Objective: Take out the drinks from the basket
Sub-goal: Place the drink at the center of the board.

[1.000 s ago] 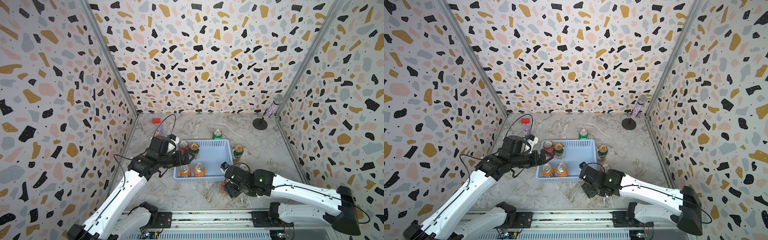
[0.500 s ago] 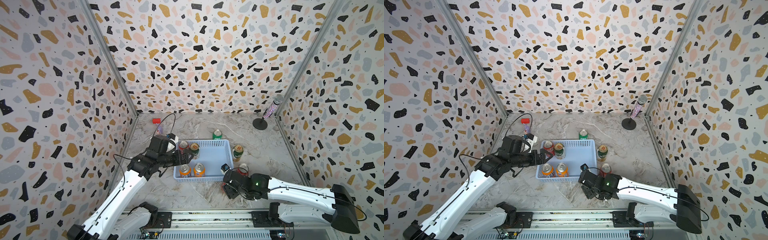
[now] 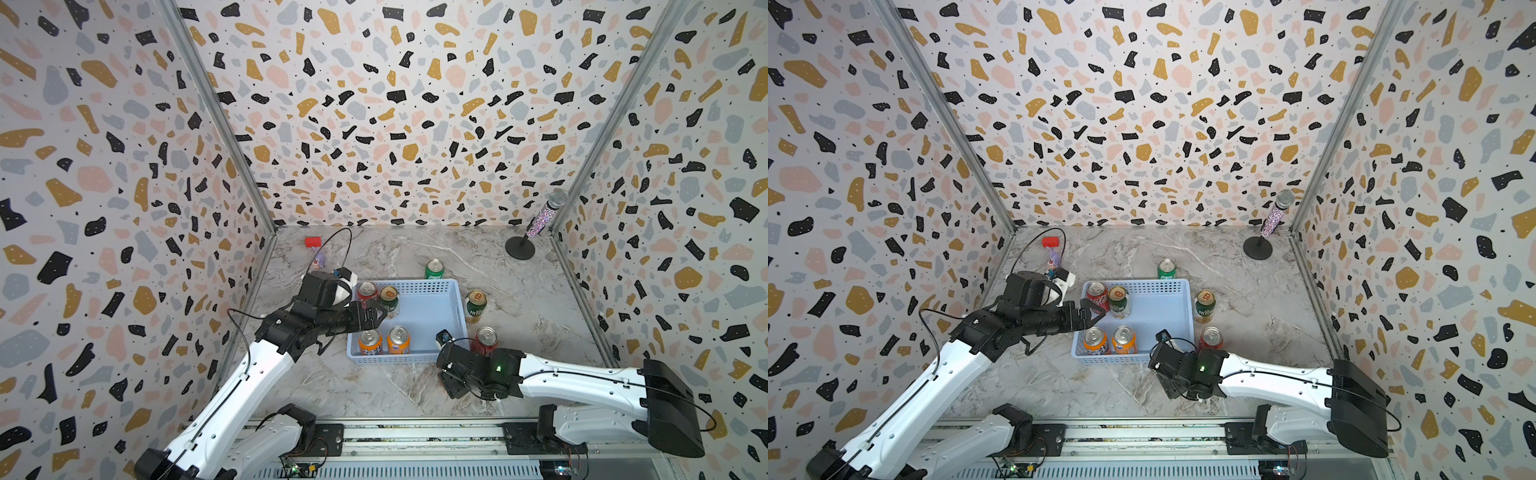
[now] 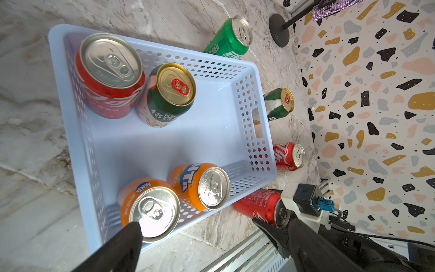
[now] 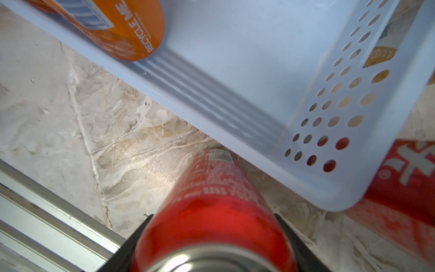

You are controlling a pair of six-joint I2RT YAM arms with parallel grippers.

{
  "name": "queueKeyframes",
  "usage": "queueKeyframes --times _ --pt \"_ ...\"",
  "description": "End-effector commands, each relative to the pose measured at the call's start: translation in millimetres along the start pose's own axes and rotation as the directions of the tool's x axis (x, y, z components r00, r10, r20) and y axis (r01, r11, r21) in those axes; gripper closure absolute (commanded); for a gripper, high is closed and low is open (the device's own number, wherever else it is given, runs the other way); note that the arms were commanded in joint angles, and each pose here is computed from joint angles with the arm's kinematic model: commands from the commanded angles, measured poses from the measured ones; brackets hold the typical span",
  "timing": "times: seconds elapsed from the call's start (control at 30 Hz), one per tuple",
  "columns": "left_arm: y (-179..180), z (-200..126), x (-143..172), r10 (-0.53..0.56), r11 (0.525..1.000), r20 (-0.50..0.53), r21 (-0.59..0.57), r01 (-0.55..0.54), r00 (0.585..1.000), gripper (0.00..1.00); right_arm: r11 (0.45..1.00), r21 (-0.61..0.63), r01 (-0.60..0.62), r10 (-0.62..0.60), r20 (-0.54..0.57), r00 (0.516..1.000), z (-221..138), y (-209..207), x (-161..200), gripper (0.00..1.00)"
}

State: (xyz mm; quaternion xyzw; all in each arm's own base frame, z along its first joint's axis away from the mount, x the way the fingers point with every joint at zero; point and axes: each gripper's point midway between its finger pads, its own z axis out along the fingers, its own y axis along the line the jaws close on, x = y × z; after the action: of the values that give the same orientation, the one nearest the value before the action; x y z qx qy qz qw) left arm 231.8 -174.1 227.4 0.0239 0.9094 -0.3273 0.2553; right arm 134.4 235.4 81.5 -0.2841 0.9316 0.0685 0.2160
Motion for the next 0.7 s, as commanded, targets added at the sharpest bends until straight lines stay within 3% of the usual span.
queueKeyframes --times 0.0,0.17,0.37,0.53,0.67 --pt "2.1 1.2 2.8 0.023 1.0 -0.001 -0.006 -0.023 1.0 0.0 1.0 0.001 -0.02 0.02 0.001 1.0 -0.9 3.5 -2.9 0.69" --pt "4.1 2.9 4.0 0.022 1.0 -0.006 -0.012 -0.022 1.0 0.0 1.0 -0.018 -0.019 0.019 -0.015 1.0 -2.4 6.2 0.8 0.47" --pt "4.4 2.1 0.9 0.04 0.999 0.004 -0.022 -0.04 0.999 0.0 1.0 -0.011 -0.019 0.018 -0.014 1.0 -13.7 3.2 -2.5 0.35" --pt "0.6 -3.7 -13.0 0.077 0.996 0.043 -0.04 -0.075 0.996 0.0 0.999 -0.042 -0.022 0.024 0.068 0.997 -37.0 3.2 -20.4 0.19" --pt "-3.6 -9.3 -27.5 0.122 0.991 0.077 -0.063 -0.117 0.99 0.0 0.999 -0.027 -0.024 0.027 0.107 0.994 -52.3 -2.6 -29.3 0.14"
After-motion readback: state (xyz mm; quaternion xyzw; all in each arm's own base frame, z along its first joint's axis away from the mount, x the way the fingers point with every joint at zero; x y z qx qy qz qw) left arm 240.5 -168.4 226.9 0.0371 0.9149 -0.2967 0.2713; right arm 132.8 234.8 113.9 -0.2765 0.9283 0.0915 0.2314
